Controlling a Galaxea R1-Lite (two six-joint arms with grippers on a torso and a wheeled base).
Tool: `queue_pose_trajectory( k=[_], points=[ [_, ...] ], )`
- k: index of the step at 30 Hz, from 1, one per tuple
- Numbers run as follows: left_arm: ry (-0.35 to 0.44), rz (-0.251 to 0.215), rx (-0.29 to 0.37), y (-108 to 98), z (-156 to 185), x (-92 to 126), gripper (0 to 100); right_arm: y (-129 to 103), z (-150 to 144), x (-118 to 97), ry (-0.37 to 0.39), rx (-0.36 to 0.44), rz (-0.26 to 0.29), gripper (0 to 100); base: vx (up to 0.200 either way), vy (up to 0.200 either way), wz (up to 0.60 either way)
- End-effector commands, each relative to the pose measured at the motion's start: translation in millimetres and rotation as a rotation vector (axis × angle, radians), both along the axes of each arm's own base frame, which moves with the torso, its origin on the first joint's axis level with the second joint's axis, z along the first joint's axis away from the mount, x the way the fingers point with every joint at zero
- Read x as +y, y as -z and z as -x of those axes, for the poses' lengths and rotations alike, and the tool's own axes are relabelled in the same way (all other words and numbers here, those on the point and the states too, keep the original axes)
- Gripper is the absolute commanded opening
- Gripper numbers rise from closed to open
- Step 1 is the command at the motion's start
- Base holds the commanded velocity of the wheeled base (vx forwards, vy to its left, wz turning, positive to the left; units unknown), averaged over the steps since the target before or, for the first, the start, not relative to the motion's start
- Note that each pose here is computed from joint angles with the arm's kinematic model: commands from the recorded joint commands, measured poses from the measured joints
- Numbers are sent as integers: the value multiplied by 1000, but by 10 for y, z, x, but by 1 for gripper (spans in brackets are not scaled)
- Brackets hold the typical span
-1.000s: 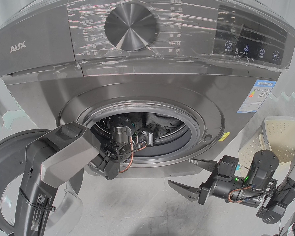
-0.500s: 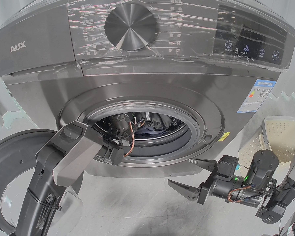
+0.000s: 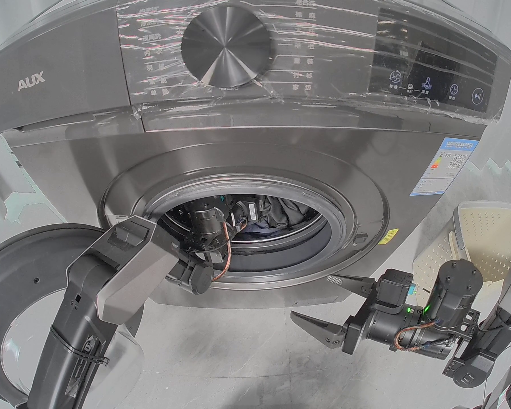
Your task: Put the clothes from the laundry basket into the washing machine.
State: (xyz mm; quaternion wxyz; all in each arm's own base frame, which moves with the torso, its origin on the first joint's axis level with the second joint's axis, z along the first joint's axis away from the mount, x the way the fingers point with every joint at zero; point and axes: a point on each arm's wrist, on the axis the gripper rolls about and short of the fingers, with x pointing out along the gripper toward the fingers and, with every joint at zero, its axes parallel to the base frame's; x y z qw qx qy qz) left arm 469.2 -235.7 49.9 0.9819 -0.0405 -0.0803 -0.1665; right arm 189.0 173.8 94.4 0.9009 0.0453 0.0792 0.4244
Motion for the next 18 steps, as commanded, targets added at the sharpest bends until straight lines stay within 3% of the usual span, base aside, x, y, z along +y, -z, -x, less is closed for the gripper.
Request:
queue_pose_trajectory(
  k=[1, 8, 12, 18],
  points=[
    [17, -16, 33, -46, 109, 20, 100, 4, 0, 1, -1, 1, 1, 100, 0, 0, 0],
    [20, -9, 18, -181, 174, 45, 100, 0, 1, 0, -1, 0, 0, 100, 0, 0, 0],
    [55, -19, 33, -284, 416, -16, 100, 4, 6, -9, 1, 2, 2, 100, 0, 0, 0],
    [122, -85, 138, -195, 932, -64, 100, 18, 28, -29, 1, 10, 9, 100, 0, 0, 0]
  ],
)
